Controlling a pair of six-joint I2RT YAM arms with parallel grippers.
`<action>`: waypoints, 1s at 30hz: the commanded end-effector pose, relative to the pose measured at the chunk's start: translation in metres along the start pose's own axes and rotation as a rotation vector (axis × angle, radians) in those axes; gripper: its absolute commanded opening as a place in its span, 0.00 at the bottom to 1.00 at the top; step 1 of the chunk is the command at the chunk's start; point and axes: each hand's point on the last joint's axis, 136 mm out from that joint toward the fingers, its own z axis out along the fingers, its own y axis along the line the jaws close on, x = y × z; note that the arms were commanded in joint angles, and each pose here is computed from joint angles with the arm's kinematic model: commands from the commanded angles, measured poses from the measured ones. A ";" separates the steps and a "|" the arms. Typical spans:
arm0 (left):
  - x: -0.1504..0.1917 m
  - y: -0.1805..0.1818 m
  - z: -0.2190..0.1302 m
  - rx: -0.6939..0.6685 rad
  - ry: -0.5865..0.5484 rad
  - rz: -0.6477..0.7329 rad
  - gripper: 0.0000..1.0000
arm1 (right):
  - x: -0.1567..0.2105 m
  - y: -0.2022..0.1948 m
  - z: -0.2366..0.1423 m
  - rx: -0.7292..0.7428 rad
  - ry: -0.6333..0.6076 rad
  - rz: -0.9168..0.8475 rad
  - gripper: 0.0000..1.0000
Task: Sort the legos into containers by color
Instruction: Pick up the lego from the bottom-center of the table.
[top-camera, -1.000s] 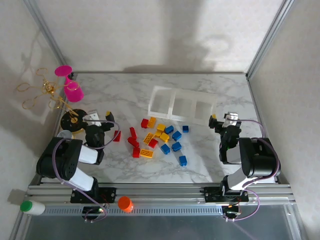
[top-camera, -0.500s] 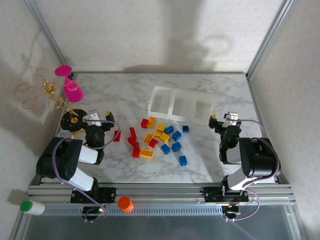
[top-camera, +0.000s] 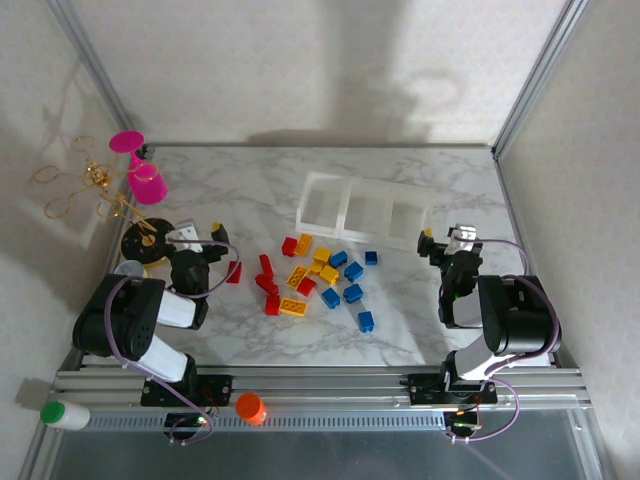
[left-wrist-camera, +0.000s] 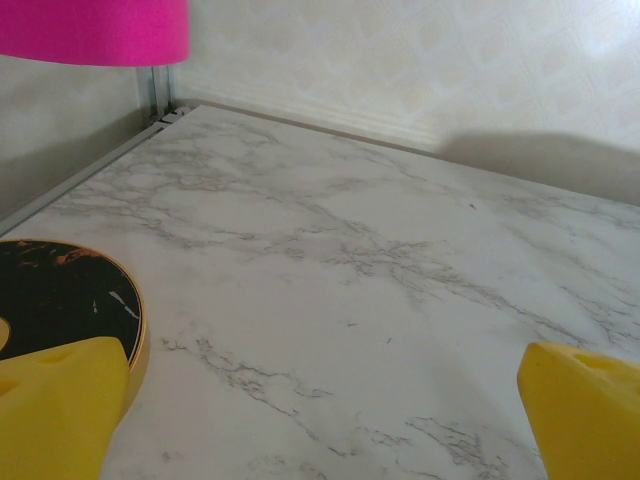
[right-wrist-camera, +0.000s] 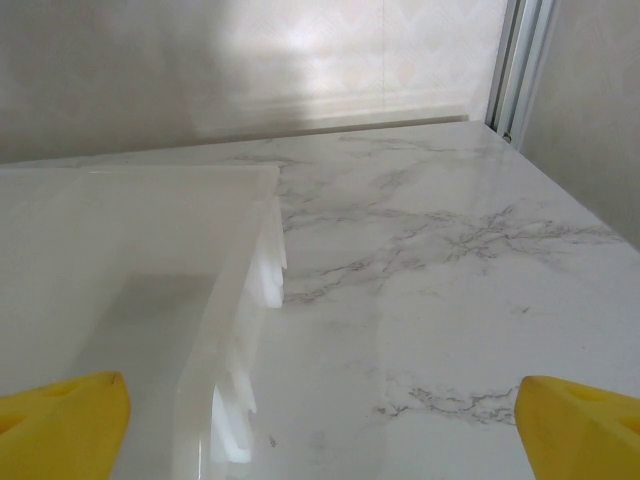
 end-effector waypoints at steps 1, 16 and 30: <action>-0.008 -0.002 0.003 0.013 -0.021 0.003 0.99 | -0.017 0.001 0.002 -0.006 -0.057 -0.005 0.99; -0.034 -0.010 -0.002 0.024 0.002 -0.004 0.99 | -0.037 0.009 -0.012 -0.018 -0.073 -0.015 0.99; -0.104 -0.032 -0.038 0.162 -0.016 -0.381 0.99 | -0.065 0.010 -0.020 0.030 0.161 0.453 0.99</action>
